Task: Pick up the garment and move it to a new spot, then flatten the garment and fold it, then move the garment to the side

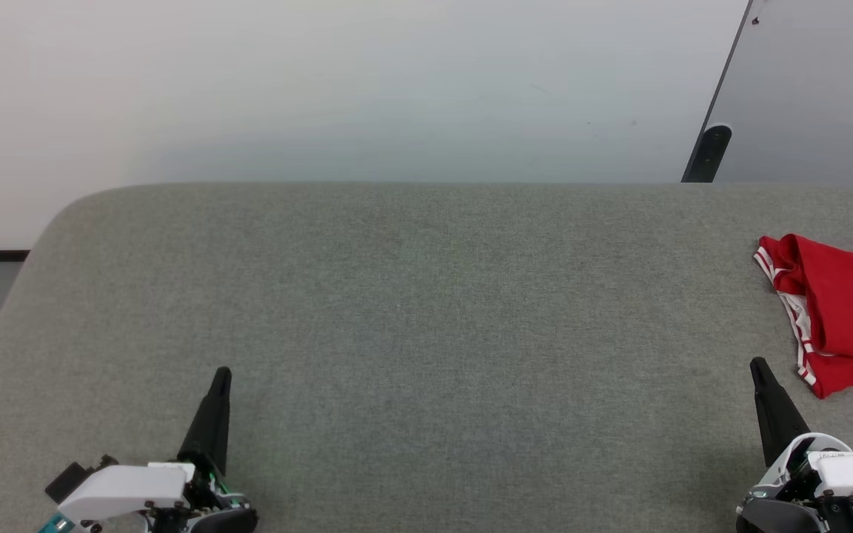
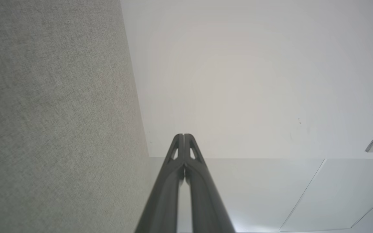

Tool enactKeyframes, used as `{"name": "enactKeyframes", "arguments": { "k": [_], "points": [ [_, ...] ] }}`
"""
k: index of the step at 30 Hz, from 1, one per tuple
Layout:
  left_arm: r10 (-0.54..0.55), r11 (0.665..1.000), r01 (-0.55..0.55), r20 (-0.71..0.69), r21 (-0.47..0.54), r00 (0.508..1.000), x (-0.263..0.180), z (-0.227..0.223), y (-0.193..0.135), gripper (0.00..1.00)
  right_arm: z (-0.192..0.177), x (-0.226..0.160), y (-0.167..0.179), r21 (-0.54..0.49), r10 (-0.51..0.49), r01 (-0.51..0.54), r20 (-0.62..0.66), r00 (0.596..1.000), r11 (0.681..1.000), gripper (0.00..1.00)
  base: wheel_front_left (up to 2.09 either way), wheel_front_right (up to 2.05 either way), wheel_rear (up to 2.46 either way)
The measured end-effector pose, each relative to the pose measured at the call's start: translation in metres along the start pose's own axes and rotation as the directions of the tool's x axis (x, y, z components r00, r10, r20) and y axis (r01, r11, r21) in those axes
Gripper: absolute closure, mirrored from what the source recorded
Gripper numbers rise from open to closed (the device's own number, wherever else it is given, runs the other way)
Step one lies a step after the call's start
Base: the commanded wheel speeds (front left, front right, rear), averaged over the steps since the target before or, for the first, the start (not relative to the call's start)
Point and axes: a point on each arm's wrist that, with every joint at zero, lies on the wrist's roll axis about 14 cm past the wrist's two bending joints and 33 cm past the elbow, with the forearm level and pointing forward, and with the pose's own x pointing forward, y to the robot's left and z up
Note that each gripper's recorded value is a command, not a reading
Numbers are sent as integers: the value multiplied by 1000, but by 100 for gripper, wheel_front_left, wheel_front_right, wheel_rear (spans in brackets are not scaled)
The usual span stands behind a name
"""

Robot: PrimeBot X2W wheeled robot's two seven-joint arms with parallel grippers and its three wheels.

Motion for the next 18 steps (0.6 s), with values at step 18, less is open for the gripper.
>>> {"name": "enactKeyframes", "arguments": {
  "k": [18],
  "points": [
    [0,1000,0,0,0,1000,0,0,0,100,0,0,0,0,0,0,0,1000,1000,100,0,0,0]
  ]
}}
